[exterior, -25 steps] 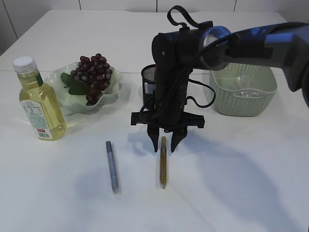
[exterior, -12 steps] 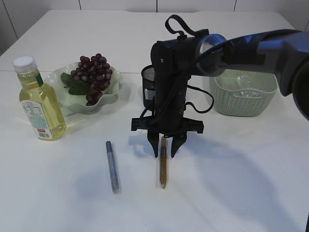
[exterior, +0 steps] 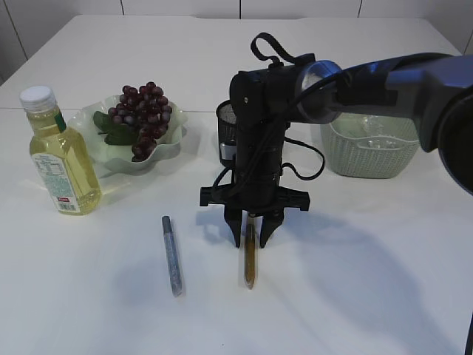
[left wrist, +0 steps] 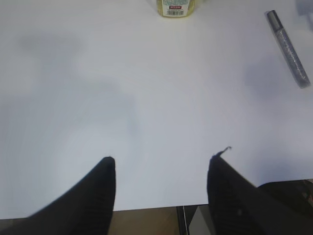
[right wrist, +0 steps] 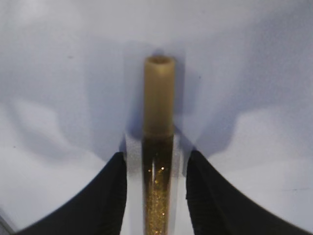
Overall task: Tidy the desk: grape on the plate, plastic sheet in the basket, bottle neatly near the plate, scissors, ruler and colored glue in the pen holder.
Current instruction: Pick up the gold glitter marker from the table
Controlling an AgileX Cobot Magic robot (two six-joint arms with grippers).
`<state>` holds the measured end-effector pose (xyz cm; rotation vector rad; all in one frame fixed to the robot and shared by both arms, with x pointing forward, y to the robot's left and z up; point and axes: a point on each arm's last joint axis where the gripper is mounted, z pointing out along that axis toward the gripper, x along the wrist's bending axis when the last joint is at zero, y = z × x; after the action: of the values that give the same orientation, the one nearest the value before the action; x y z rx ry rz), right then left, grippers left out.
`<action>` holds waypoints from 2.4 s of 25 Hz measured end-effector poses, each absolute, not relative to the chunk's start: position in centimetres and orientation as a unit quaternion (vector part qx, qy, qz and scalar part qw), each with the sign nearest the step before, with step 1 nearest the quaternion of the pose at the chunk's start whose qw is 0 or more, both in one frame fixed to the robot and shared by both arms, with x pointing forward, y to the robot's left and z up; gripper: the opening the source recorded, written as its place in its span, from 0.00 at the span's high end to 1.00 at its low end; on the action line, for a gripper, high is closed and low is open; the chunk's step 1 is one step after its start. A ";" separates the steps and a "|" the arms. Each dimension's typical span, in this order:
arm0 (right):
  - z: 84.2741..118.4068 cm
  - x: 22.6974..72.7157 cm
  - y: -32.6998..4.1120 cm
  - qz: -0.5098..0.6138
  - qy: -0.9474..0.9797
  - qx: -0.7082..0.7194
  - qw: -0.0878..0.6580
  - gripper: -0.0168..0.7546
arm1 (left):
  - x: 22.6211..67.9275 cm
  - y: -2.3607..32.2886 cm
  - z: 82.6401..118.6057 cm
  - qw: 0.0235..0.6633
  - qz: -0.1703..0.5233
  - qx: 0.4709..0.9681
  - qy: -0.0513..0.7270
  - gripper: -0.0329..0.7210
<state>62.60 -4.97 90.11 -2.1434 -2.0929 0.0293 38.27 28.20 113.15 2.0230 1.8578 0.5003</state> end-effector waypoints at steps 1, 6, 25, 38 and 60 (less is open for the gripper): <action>90.1 62.6 -5.0 0.010 -0.697 -0.714 0.073 0.55 | 38.3 28.2 113.2 0.174 0.176 0.714 0.655 0.38; 90.1 62.6 -5.0 0.010 -0.697 -0.714 0.073 0.64 | 38.3 28.2 113.2 0.174 0.176 0.714 0.655 0.38; 90.1 62.6 -5.0 0.010 -0.697 -0.713 0.071 0.85 | 38.3 28.2 113.2 0.174 0.176 0.714 0.655 0.38; 92.1 61.3 -3.2 -0.001 -0.767 -0.642 0.021 0.85 | 38.3 28.2 113.2 0.174 0.176 0.714 0.655 0.38; 101.3 58.8 -3.5 -0.124 -0.885 -0.448 0.029 0.85 | 38.3 28.2 113.2 0.175 0.176 0.714 0.655 0.38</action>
<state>58.85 -3.47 101.31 -1.3823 -2.7299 -0.3838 38.26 28.18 113.15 2.0224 1.8574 0.4982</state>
